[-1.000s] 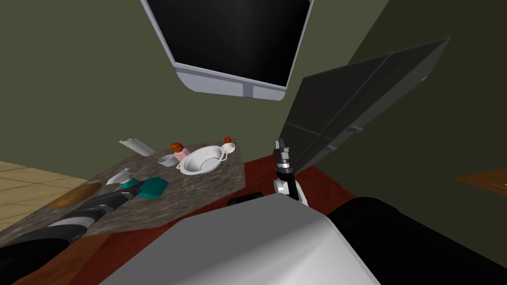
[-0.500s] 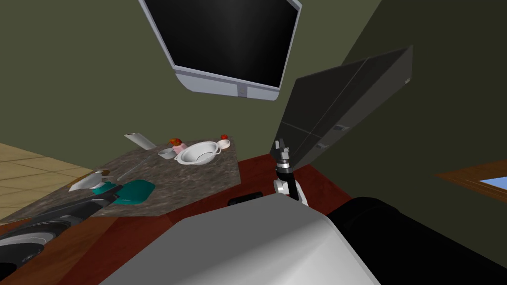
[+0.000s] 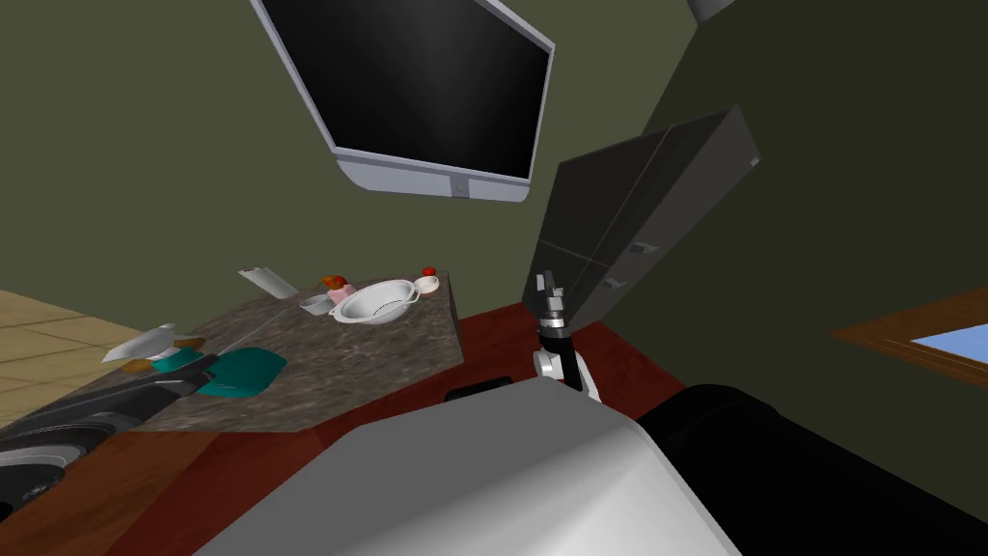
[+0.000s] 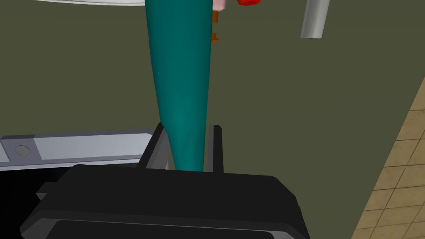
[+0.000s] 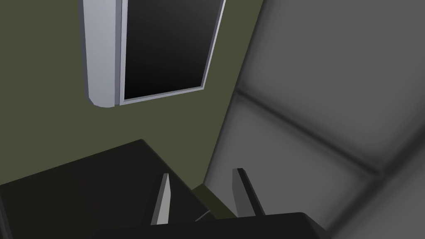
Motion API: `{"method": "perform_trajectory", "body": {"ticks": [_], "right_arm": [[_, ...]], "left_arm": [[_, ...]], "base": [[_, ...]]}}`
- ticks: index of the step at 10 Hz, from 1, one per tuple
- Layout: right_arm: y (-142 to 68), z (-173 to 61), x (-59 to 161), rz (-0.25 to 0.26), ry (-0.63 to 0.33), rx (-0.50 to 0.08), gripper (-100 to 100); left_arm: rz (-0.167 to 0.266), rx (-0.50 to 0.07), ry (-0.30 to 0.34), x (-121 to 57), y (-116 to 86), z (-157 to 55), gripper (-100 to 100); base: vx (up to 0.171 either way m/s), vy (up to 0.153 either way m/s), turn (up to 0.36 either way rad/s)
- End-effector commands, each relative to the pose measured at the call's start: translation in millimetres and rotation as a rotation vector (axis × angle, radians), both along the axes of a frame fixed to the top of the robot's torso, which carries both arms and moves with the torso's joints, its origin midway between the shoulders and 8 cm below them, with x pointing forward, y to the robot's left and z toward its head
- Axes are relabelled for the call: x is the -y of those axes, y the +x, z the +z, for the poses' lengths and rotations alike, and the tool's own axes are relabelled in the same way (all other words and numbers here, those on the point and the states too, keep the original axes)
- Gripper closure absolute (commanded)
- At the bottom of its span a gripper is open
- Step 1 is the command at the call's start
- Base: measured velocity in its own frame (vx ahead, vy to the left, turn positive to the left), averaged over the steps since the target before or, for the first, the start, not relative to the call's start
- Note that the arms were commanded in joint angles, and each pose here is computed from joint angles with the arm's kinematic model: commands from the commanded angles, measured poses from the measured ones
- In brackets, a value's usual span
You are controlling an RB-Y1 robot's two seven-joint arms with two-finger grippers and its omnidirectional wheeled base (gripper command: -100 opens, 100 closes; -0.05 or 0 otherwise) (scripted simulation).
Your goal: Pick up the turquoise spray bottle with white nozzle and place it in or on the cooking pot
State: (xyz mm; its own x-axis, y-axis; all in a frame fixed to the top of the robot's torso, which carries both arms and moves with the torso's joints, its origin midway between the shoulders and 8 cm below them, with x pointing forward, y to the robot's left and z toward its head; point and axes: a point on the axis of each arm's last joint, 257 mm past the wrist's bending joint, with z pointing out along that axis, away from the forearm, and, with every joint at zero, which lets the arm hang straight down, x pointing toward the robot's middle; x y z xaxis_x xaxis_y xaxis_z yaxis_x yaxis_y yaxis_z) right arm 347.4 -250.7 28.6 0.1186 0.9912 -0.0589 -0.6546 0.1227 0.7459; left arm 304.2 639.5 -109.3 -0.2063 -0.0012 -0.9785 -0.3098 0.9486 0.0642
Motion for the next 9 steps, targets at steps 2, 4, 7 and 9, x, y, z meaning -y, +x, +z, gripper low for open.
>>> {"method": "perform_trajectory", "body": {"ticks": [2,4,7,9], "right_arm": [[0,0,0,0.000,0.000,0.000,0],[0,0,0,0.000,0.000,0.000,0],[0,0,0,0.000,0.000,0.000,0],[0,0,0,0.000,0.000,0.000,0]], "left_arm": [[-0.003,0.016,-0.014,7.0,19,5,100],[-0.015,0.028,-0.031,16.3,35,7,100],[-0.034,0.039,-0.053,29.6,54,9,100],[-0.045,0.045,-0.066,37.5,64,10,100]], "base": [[0.208,-0.041,-0.103],[0.216,-0.068,-0.112],[0.187,-0.033,-0.041],[0.141,-0.026,-0.097]]}}
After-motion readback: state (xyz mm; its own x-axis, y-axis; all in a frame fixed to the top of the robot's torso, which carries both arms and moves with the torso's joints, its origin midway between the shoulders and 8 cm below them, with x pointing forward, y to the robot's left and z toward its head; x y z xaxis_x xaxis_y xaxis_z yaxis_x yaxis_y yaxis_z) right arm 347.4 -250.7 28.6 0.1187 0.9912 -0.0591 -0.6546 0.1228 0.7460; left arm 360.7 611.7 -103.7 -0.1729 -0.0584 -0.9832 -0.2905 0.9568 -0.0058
